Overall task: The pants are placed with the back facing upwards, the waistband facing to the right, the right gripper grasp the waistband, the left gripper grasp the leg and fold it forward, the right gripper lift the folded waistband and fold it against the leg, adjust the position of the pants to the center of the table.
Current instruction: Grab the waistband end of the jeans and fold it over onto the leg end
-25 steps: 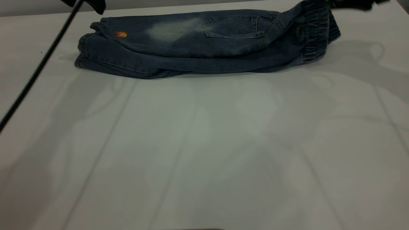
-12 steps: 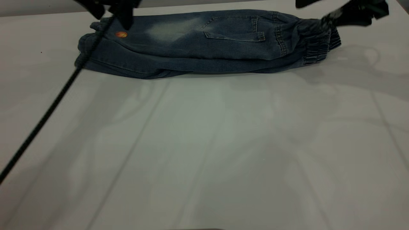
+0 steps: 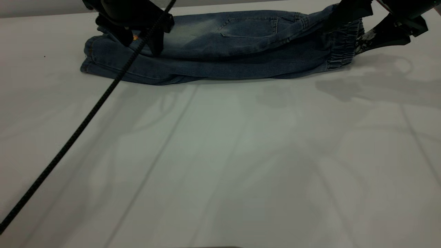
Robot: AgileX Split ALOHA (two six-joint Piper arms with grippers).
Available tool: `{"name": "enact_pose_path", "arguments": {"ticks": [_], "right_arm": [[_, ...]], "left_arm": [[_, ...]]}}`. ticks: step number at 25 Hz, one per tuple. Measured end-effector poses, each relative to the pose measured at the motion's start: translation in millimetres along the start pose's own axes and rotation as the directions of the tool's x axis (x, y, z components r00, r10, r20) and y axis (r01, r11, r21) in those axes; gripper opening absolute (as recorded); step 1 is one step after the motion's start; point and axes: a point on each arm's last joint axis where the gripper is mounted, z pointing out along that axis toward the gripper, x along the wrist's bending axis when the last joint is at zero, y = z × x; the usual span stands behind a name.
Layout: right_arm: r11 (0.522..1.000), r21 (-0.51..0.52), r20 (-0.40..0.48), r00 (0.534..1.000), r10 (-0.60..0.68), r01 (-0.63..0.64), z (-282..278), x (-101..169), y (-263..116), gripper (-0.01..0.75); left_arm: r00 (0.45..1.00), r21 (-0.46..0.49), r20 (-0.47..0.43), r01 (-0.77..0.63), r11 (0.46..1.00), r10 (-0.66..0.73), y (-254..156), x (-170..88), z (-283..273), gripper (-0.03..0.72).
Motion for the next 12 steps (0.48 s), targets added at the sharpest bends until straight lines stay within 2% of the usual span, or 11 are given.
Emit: {"name": "enact_pose_path", "arguments": {"ticks": [5, 10, 12], "right_arm": [[0.999, -0.031, 0.05, 0.999, 0.018, -0.017, -2, -12, 3, 0.59], [0.995, -0.006, 0.037, 0.994, 0.104, -0.104, 18, -28, -6, 0.59], [0.993, 0.001, -0.005, 0.993, 0.117, -0.117, 22, -28, -8, 0.59]], "left_arm": [[1.0, -0.018, 0.003, 0.0, 1.0, 0.0, 0, -1, 5, 0.516], [1.0, -0.034, 0.004, 0.0, 0.999, 0.0, 2, -1, 5, 0.516], [1.0, -0.039, 0.005, 0.0, 0.999, 0.0, 2, -1, 5, 0.516]]}}
